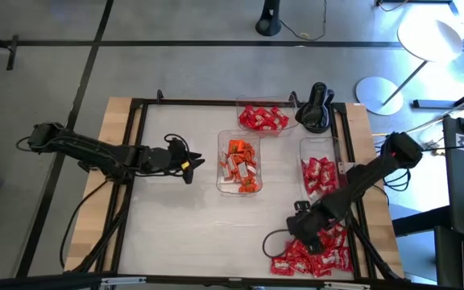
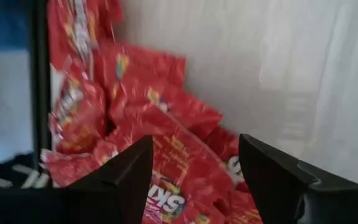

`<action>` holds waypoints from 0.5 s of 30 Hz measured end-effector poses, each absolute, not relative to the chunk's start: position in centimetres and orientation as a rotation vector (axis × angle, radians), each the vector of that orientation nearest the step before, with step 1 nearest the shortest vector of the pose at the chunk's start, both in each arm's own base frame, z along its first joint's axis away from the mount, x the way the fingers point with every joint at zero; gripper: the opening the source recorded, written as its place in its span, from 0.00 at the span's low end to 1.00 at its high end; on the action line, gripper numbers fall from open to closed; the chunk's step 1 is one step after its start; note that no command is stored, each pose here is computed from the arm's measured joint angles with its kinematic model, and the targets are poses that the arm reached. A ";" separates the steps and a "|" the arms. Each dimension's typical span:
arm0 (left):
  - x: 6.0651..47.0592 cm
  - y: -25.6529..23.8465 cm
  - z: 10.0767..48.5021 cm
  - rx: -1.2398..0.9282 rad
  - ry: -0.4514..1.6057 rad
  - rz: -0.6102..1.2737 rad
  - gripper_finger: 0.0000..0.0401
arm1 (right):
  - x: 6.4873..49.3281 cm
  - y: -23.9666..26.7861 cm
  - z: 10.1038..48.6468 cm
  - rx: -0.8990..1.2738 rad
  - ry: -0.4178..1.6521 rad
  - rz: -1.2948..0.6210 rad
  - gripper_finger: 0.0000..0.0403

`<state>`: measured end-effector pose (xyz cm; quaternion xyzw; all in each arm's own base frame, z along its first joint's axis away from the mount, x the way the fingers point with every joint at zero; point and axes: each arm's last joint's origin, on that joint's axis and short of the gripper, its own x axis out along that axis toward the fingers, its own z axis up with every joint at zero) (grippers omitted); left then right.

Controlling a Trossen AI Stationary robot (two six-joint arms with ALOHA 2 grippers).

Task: Sort candy
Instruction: Put the red candy pack into the bottom right transparent bin

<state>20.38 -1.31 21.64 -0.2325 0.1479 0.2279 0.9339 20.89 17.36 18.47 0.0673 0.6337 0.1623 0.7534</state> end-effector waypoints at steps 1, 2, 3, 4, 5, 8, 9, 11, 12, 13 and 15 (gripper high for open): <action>20.4 -1.3 21.6 -0.476 0.303 0.467 0.32 | 20.8 17.6 18.0 0.130 1.402 0.358 0.58; 20.4 -1.3 21.6 -0.476 0.303 0.467 0.32 | 20.7 17.9 17.6 0.117 1.423 0.368 0.58; 20.4 -1.3 21.6 -0.476 0.302 0.467 0.32 | 20.6 18.2 17.3 0.104 1.442 0.382 0.58; 20.4 -1.3 21.6 -0.476 0.303 0.467 0.32 | 20.4 18.4 16.9 0.092 1.461 0.391 0.58; 20.4 -1.3 21.6 -0.476 0.303 0.467 0.32 | 20.3 18.6 16.6 0.079 1.477 0.394 0.58; 20.4 -1.3 21.6 -0.474 0.303 0.466 0.32 | 20.2 18.8 15.9 0.057 1.513 0.381 0.58; 20.4 -1.3 21.6 -0.473 0.304 0.466 0.32 | 20.2 18.8 15.7 0.055 1.522 0.378 0.57; 20.4 -1.3 21.6 -0.473 0.303 0.466 0.32 | 20.3 18.8 15.6 0.055 1.526 0.374 0.54; 20.4 -1.3 21.6 -0.473 0.304 0.466 0.32 | 20.3 18.8 15.5 0.052 1.525 0.371 0.52; 20.4 -1.3 21.6 -0.473 0.304 0.466 0.32 | 20.3 18.8 15.5 0.041 1.520 0.364 0.49; 20.4 -1.3 21.6 -0.473 0.304 0.466 0.32 | 20.3 18.7 15.5 0.008 1.508 0.353 0.42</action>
